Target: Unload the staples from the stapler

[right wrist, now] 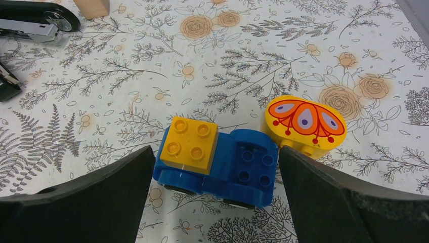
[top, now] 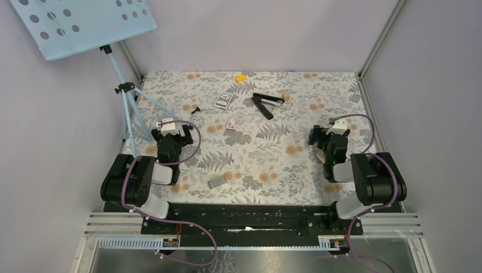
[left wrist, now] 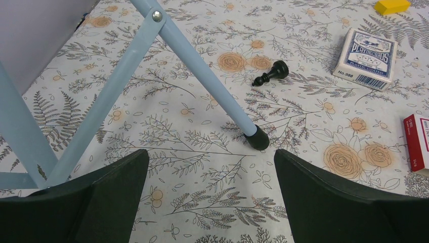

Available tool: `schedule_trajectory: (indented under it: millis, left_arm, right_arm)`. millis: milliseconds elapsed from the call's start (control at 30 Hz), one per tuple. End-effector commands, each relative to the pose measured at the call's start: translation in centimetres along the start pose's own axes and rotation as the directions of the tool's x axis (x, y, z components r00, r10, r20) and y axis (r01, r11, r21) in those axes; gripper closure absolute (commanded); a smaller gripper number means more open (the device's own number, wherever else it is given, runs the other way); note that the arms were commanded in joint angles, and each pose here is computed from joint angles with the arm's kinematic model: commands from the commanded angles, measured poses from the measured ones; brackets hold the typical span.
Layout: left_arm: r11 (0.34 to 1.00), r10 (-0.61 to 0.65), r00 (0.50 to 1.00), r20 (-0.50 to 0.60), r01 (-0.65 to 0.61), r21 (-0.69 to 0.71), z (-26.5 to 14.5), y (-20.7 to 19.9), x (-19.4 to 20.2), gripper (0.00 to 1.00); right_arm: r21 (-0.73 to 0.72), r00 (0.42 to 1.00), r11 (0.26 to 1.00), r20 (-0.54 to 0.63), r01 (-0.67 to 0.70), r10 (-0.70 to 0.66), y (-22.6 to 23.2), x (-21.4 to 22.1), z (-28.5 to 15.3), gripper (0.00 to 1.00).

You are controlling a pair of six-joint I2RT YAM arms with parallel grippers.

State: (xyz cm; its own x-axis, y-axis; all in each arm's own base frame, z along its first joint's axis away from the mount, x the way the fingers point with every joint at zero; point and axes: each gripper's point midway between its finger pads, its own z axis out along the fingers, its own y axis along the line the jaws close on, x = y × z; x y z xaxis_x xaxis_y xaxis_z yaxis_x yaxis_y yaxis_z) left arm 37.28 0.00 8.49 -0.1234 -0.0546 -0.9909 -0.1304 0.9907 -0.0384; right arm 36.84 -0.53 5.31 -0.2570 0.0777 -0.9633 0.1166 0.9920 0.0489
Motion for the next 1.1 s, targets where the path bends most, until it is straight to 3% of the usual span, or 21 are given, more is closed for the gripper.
schedule_trajectory:
  millis: [0, 167, 267, 400, 600, 767, 1000, 1067]
  left_arm:
    - [1.0, -0.005, 0.998, 0.067, 0.005, 0.001, 0.2, -0.1, -1.7, 0.01]
    - [0.999, 0.03, 0.999, 0.04, -0.031, 0.027, 0.1, -0.7, -2.7, 0.01]
    - [0.999, 0.002, 1.0, 0.005, -0.002, -0.032, 0.3, 0.0, -3.6, 0.01]
    - [0.983, -0.131, 0.98, -0.151, 0.108, -0.152, 0.4, 0.5, -3.5, 0.01]
    - [0.947, -0.301, 0.935, -0.185, 0.271, -0.17, -1.3, -1.1, -5.2, 0.01]
    - [0.885, -0.462, 0.868, -0.181, 0.439, -0.156, -4.0, -2.1, -7.8, 0.01]
    - [0.865, -0.486, 0.814, -0.319, 0.5, -0.042, -6.5, -5.1, -11.1, 0.01]
    - [0.861, -0.493, 0.795, -0.355, 0.505, -0.064, -6.6, -5.2, -11.5, 0.01]
  right_arm:
    - [0.024, 0.997, 1.0, 0.072, 0.007, -0.008, -0.5, -1.7, 0.1, 0.0]
    - [0.046, 0.996, 0.999, 0.09, -0.008, 0.004, -0.9, -2.6, -0.5, 0.0]
    - [0.092, 0.993, 0.995, 0.118, -0.03, 0.019, -1.7, -4.2, -1.1, 0.0]
    - [0.159, 0.989, 0.984, 0.139, -0.079, 0.057, -2.6, -6.6, -1.6, 0.0]
    - [0.185, 0.942, 0.935, 0.21, -0.302, 0.263, -2.7, -11.2, -2.2, 0.0]
    - [0.246, 0.92, 0.888, 0.06, -0.389, 0.386, -2.0, -12.1, -2.4, 0.0]
    - [0.26, 0.904, 0.893, -0.126, -0.367, 0.408, -0.6, -13.4, -4.1, 0.0]
    - [0.276, 0.897, 0.893, -0.167, -0.356, 0.409, -0.5, -13.5, -4.7, 0.0]
